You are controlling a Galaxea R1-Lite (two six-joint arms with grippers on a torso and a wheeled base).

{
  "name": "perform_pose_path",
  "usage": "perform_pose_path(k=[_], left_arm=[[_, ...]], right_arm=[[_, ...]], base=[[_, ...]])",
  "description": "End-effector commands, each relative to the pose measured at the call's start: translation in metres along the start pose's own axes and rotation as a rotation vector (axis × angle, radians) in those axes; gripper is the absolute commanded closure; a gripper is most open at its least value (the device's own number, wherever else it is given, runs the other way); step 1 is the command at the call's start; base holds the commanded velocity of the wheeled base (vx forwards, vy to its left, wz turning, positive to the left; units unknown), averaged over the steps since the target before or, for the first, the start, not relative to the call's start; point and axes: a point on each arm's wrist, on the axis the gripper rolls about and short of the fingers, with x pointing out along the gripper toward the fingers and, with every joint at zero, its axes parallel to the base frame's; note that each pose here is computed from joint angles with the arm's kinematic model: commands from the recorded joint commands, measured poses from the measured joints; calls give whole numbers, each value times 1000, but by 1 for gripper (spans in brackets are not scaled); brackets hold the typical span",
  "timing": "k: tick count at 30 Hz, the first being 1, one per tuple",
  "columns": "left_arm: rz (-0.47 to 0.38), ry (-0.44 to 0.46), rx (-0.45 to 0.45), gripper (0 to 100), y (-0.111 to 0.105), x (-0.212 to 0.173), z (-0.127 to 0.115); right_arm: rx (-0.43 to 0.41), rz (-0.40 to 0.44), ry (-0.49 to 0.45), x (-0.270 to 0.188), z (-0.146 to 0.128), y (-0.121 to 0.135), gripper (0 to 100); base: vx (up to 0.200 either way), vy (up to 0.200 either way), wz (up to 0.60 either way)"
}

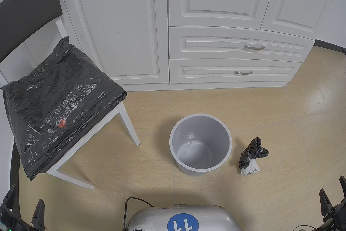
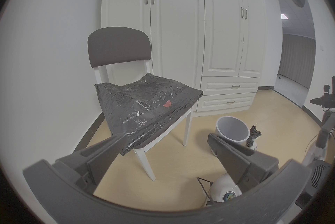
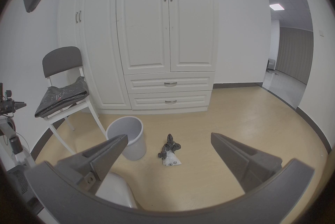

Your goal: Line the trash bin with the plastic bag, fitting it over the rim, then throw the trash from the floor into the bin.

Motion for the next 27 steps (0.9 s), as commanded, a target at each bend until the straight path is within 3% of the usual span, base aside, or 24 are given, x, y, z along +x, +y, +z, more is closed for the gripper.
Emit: perform_pose_path(k=[1,27], left_arm=[[1,0,0,0,0,0,-5],[1,0,0,0,0,0,-5]], right_arm=[[0,0,0,0,-5,0,0],[5,-12,-6,0,-4,0,0]], base=[[0,0,0],[0,0,0]])
